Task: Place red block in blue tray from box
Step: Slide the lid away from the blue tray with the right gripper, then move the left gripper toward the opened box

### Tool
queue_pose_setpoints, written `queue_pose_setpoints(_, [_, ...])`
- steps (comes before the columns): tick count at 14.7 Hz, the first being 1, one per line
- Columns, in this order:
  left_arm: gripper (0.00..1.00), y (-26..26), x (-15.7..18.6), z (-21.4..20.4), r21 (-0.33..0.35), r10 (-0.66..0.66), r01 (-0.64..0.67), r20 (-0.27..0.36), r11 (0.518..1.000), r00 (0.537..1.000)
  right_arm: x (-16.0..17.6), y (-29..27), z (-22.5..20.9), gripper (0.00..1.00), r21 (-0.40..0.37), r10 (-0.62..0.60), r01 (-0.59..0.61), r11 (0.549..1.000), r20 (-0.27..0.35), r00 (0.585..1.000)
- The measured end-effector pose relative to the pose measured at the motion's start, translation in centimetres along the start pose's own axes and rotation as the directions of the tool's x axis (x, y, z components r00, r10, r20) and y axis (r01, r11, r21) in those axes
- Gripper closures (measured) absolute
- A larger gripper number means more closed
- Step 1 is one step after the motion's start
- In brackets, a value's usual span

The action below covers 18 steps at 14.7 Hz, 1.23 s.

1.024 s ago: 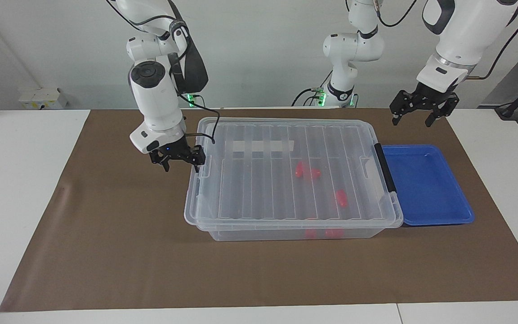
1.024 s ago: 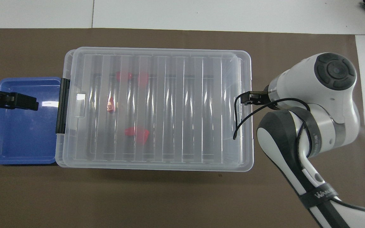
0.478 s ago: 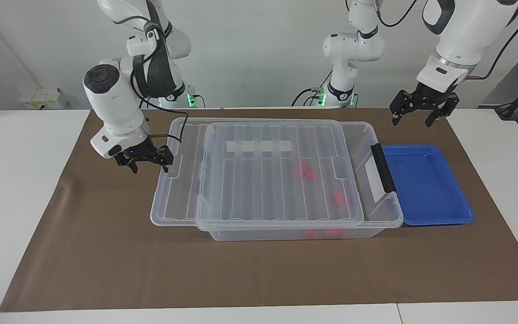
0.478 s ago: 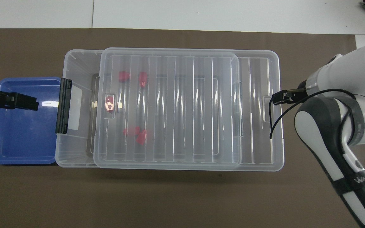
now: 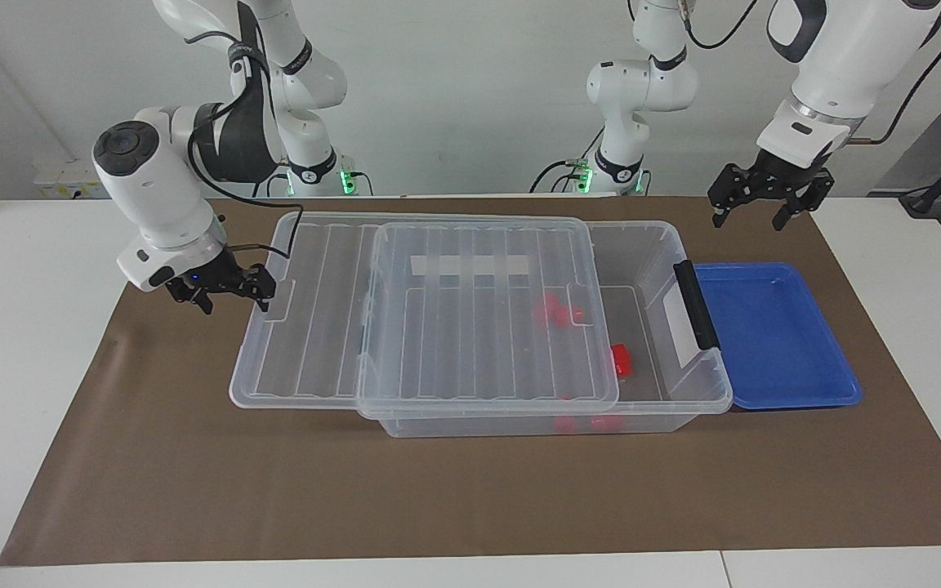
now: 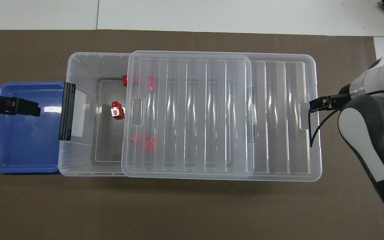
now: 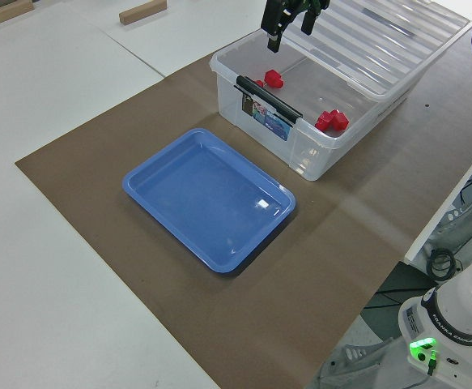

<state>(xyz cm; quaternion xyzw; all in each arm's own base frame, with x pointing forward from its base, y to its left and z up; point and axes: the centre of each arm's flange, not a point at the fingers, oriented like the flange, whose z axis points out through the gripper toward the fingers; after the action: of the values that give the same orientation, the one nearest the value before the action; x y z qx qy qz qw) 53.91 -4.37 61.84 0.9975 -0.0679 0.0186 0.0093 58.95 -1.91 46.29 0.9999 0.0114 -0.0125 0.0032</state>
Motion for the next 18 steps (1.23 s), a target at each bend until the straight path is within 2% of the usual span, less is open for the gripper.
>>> queue_pose_setpoints(9, [0.0,0.0,0.0,0.0,0.0,0.0,0.0,0.0,1.0,1.0,-0.4,4.4,0.0,0.0,0.002,-0.031,0.031,1.0,0.002,1.0])
queue_pose_setpoints(18, [0.0,0.0,0.0,0.0,0.0,0.0,0.0,0.0,1.0,1.0,-0.5,4.5,-0.5,0.0,0.001,-0.039,0.039,0.999,-0.007,0.999])
